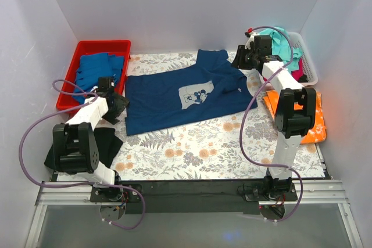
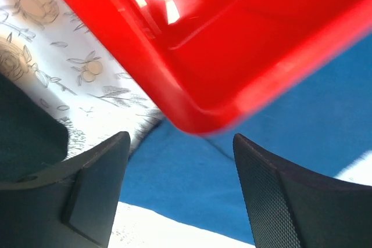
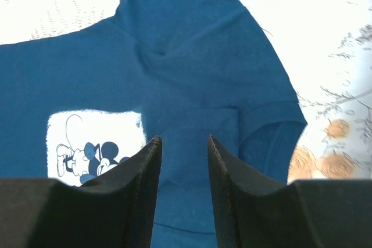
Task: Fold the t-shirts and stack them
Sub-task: Fold the flattened tshirt in 1/3 of the way
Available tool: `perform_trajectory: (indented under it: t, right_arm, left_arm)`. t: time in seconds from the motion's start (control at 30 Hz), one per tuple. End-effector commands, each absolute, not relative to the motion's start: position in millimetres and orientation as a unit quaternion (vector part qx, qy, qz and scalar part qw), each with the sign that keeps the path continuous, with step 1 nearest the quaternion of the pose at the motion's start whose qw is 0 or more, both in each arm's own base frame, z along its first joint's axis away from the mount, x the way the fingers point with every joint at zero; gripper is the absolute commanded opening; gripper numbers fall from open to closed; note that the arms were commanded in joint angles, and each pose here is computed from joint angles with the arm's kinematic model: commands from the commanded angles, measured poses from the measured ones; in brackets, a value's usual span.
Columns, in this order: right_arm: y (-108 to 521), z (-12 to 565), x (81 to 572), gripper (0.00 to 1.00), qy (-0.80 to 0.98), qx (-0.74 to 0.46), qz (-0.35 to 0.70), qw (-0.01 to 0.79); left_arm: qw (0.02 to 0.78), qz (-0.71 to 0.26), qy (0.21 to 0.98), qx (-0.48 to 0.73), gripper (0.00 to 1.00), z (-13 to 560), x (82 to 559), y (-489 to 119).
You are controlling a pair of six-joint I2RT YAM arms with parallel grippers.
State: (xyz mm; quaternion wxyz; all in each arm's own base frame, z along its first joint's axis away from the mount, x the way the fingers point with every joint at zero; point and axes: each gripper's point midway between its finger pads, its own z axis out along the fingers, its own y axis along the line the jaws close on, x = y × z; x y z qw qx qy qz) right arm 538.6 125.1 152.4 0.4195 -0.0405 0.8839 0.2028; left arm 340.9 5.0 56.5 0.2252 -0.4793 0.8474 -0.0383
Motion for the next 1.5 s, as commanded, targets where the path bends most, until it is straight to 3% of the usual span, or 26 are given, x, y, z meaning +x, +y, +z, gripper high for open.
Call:
perform_trajectory:
  t: [0.0, 0.13, 0.37, 0.6, 0.93, 1.17, 1.47]
  right_arm:
    - [114.8, 199.8, 535.4, 0.44, 0.867, -0.036, 0.18, 0.464]
    - [117.8, 165.5, 500.8, 0.43, 0.891, -0.02, 0.198, 0.409]
    - [128.9, 82.5, 425.3, 0.38, 0.932, 0.003, 0.221, 0.286]
    - [133.4, 48.8, 406.6, 0.35, 0.944, 0.019, 0.227, 0.238]
    - [114.5, 14.5, 384.6, 0.32, 0.969, 0.054, 0.169, 0.175]
    - [81.5, 1.9, 331.4, 0.3, 0.988, 0.086, 0.08, 0.1]
    - [55.5, 15.7, 256.1, 0.29, 0.99, 0.12, 0.025, 0.07]
  left_arm:
    - [0.306, -0.071, 0.831, -0.458, 0.71, 104.7, 360.2, 6.8]
    - [0.292, -0.158, 0.852, -0.406, 0.71, 114.1, 363.1, -26.5]
    - [0.228, -0.216, 0.869, -0.383, 0.7, 81.5, 346.4, -58.3]
    - [0.191, -0.247, 0.868, -0.387, 0.67, 56.7, 347.1, -74.2]
    - [0.11, -0.166, 0.883, -0.426, 0.65, 7.5, 312.5, -61.4]
    - [0.103, -0.094, 0.888, -0.439, 0.65, 9.2, 299.5, -40.4]
    - [0.096, -0.017, 0.886, -0.453, 0.65, 24.8, 265.5, -13.6]
